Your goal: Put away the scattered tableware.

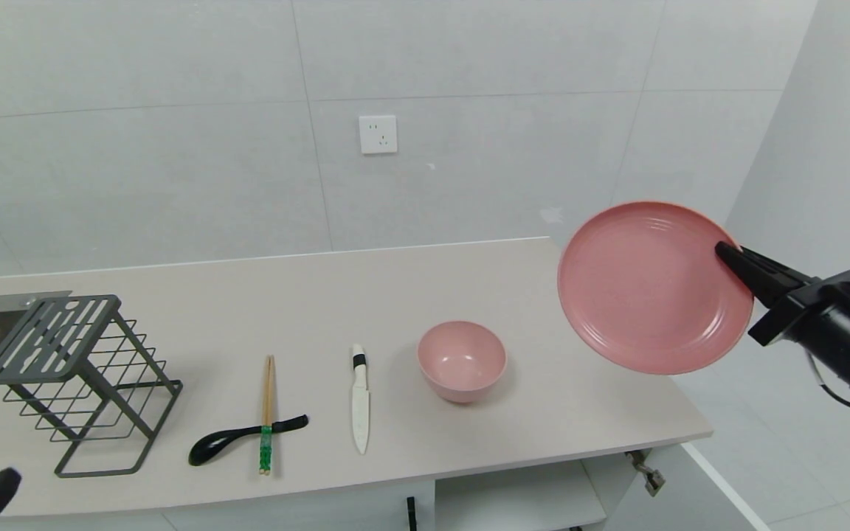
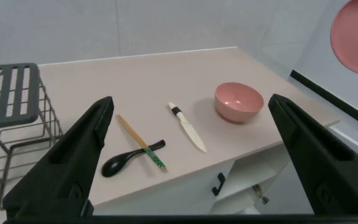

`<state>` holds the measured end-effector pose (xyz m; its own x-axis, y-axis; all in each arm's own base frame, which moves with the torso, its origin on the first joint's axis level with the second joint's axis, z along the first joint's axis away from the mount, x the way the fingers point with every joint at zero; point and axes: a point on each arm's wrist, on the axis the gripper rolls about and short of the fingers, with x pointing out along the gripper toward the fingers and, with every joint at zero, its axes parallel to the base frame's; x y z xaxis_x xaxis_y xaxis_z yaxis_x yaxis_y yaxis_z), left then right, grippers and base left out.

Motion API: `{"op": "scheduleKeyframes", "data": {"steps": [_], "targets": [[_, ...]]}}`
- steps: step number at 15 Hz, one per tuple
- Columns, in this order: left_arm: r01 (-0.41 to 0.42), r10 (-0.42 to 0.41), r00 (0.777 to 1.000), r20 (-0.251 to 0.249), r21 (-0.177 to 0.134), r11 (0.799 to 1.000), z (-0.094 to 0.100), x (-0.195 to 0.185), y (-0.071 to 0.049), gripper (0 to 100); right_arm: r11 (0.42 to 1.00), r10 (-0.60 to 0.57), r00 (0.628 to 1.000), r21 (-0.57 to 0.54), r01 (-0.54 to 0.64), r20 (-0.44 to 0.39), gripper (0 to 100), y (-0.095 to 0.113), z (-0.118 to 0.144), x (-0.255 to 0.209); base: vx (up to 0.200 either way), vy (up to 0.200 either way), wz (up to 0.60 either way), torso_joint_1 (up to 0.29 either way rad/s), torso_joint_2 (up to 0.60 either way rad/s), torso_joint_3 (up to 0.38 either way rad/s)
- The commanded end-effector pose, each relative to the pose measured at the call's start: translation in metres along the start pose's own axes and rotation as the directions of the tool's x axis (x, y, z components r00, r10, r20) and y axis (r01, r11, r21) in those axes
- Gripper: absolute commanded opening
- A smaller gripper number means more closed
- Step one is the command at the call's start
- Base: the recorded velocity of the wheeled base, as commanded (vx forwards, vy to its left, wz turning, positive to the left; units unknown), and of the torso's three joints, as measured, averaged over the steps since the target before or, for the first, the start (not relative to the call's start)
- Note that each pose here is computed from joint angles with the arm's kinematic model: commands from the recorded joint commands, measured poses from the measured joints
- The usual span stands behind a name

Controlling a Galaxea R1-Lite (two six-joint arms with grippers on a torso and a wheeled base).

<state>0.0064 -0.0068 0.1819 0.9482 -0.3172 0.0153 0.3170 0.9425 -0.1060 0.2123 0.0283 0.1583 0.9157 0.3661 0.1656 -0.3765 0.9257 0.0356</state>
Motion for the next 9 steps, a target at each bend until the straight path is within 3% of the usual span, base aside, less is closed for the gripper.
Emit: {"op": "scheduleKeyframes", "data": {"steps": [1,4,8,9], "targets": [[0.025,-0.027,0.995,-0.093,-0.029,0.999,0.010,0.032,0.007,100,1.000,0.007,0.998,-0.020,-0.006,0.064,0,0.004,0.016,-0.008,0.000,0.000,0.00,0.000,0.00,0.000],[0.098,-0.101,0.990,-0.102,-0.034,0.995,0.029,0.072,0.010,100,0.998,0.011,0.997,-0.063,-0.006,0.075,0,0.006,0.023,-0.014,0.000,0.000,0.00,0.000,0.00,0.000],[0.143,-0.158,0.958,-0.239,-0.077,0.987,0.030,0.124,0.011,100,0.996,0.002,0.996,-0.092,0.006,0.092,0,0.008,0.032,-0.023,0.000,0.000,0.00,0.000,0.00,0.000],[0.163,-0.179,0.951,-0.254,-0.082,0.983,0.030,0.132,0.009,100,0.995,0.000,0.995,-0.103,0.010,0.099,0,0.008,0.036,-0.026,0.000,0.000,0.00,0.000,0.00,0.000]]}}
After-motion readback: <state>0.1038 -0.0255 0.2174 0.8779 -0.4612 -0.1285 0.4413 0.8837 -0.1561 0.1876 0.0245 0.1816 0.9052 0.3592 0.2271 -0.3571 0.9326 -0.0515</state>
